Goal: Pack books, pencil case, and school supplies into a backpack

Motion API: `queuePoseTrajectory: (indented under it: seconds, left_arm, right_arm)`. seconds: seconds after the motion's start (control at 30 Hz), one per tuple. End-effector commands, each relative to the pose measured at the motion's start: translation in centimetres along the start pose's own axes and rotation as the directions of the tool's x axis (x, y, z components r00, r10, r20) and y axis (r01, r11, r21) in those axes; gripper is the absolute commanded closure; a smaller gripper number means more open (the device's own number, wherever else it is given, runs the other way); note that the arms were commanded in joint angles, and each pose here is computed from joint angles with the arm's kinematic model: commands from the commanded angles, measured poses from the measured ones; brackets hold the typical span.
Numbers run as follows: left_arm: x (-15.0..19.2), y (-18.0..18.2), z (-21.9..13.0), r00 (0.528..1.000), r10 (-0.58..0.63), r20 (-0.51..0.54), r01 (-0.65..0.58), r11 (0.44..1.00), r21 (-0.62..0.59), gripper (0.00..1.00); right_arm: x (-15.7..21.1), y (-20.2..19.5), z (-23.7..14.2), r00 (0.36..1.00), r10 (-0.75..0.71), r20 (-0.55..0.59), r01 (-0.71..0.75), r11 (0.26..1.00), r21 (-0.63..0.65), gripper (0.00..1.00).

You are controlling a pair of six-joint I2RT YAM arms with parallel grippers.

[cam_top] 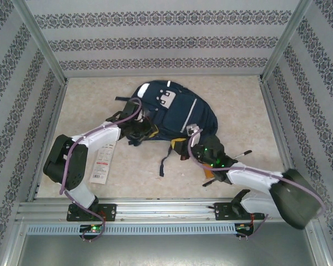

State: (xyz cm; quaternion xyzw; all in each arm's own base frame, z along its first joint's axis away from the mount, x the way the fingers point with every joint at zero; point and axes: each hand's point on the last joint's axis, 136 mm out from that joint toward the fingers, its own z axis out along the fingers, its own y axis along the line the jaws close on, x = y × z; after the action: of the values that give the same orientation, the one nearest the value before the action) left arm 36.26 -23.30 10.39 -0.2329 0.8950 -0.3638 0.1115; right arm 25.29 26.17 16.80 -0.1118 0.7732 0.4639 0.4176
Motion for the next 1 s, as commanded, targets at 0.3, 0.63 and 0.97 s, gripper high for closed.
queuePoseTrajectory:
  seconds: [0.3,0.63,0.97]
  left_arm:
    - [-1.2,-1.7,-0.1,0.986,-0.164,0.022,0.16,0.98,0.119,1.0]
    - [3.1,-7.1,-1.3,0.969,-0.239,-0.059,0.246,0.947,0.208,1.0]
    - [3.5,-7.7,-1.8,0.968,-0.249,-0.021,0.248,0.946,0.208,1.0]
  right_arm:
    - [2.4,1.8,-1.6,0.909,-0.238,-0.343,0.27,0.962,0.049,0.72]
    - [2.8,2.7,6.1,0.757,-0.603,-0.251,0.64,0.761,0.103,0.57]
    - [1.5,-3.0,3.6,0.786,-0.607,-0.121,0.588,0.671,0.452,0.56]
